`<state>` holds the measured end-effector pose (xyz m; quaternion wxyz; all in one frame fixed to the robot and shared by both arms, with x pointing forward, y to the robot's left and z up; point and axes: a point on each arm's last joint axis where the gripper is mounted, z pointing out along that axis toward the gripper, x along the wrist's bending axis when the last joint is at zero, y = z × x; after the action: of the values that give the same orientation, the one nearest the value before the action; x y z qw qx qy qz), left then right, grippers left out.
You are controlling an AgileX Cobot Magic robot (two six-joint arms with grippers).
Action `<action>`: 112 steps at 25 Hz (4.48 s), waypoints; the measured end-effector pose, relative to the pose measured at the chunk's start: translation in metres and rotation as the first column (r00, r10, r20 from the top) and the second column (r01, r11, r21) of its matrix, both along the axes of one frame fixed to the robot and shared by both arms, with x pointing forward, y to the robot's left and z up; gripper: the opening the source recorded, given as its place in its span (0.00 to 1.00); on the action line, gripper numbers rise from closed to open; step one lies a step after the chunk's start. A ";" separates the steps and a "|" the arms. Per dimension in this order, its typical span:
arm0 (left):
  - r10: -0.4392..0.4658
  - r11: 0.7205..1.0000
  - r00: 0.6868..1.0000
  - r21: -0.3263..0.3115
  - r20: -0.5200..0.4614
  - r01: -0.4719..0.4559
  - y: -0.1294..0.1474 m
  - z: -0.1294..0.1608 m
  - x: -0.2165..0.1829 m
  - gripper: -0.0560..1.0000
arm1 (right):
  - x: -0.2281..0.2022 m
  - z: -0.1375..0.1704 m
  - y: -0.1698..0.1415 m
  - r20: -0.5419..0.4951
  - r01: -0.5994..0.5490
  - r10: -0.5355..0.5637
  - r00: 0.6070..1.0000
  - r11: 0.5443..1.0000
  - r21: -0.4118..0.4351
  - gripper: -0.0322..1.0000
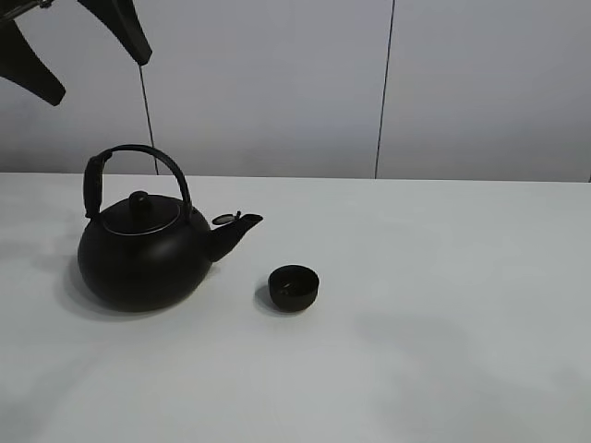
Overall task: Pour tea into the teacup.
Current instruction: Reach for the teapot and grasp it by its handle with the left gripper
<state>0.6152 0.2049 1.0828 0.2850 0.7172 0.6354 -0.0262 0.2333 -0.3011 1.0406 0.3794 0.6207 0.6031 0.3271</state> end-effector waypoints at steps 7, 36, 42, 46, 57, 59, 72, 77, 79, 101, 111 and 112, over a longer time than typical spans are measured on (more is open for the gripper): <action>0.000 1.000 1.000 0.000 0.000 0.000 0.000 0.000 0.000 0.71 | 0.000 0.001 0.000 0.009 0.000 0.000 1.000 1.000 -0.001 0.62; -0.132 0.966 0.650 0.245 0.748 -0.085 0.016 -0.016 -0.125 0.71 | 0.001 0.001 0.000 0.010 0.000 0.000 1.000 1.000 -0.001 0.62; -0.114 0.980 0.477 0.177 0.871 -0.088 0.022 -0.087 -0.156 0.71 | 0.001 0.001 0.000 0.010 0.000 0.000 1.000 1.000 -0.001 0.62; -0.087 0.987 0.418 0.137 0.904 -0.089 0.021 -0.111 -0.155 0.71 | 0.001 0.001 0.000 0.010 0.000 0.000 1.000 1.000 -0.001 0.62; -0.103 0.981 0.528 0.174 0.843 -0.086 0.019 -0.177 -0.132 0.71 | 0.001 0.001 0.000 0.012 -0.001 0.001 1.000 1.000 0.000 0.62; -0.089 0.980 0.539 0.171 0.838 -0.104 0.023 -0.181 -0.127 0.71 | 0.001 0.001 0.000 0.012 -0.001 0.001 1.000 1.000 0.000 0.62; -0.083 0.980 0.479 0.158 0.874 -0.120 0.031 -0.178 -0.090 0.71 | 0.001 0.001 0.000 0.012 -0.001 0.001 1.000 1.000 0.000 0.62; -0.099 0.981 0.486 0.168 0.868 -0.100 0.028 -0.184 -0.080 0.71 | 0.001 0.001 0.000 0.012 -0.001 0.001 1.000 1.000 0.000 0.62; -0.101 0.981 0.484 0.169 0.869 -0.098 0.027 -0.185 -0.075 0.71 | 0.001 0.001 0.000 0.012 -0.001 0.001 1.000 1.000 0.000 0.62; -0.079 0.986 0.504 0.142 0.860 -0.089 0.029 -0.195 -0.058 0.50 | 0.001 0.001 0.000 0.012 -0.001 0.001 1.000 1.000 0.000 0.62; -0.144 0.986 0.490 0.167 0.860 -0.004 0.022 -0.200 -0.057 0.15 | 0.001 0.001 0.000 0.013 -0.001 0.001 1.000 1.000 0.000 0.62; -0.144 0.986 0.490 0.168 0.860 -0.005 0.022 -0.200 -0.057 0.15 | 0.001 0.001 0.000 0.013 -0.001 0.001 1.000 1.000 0.000 0.62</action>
<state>0.5581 0.2266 0.8824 0.5108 0.6765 0.3759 0.3742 0.2341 -0.3010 1.0414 0.3833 0.6182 0.6009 0.3314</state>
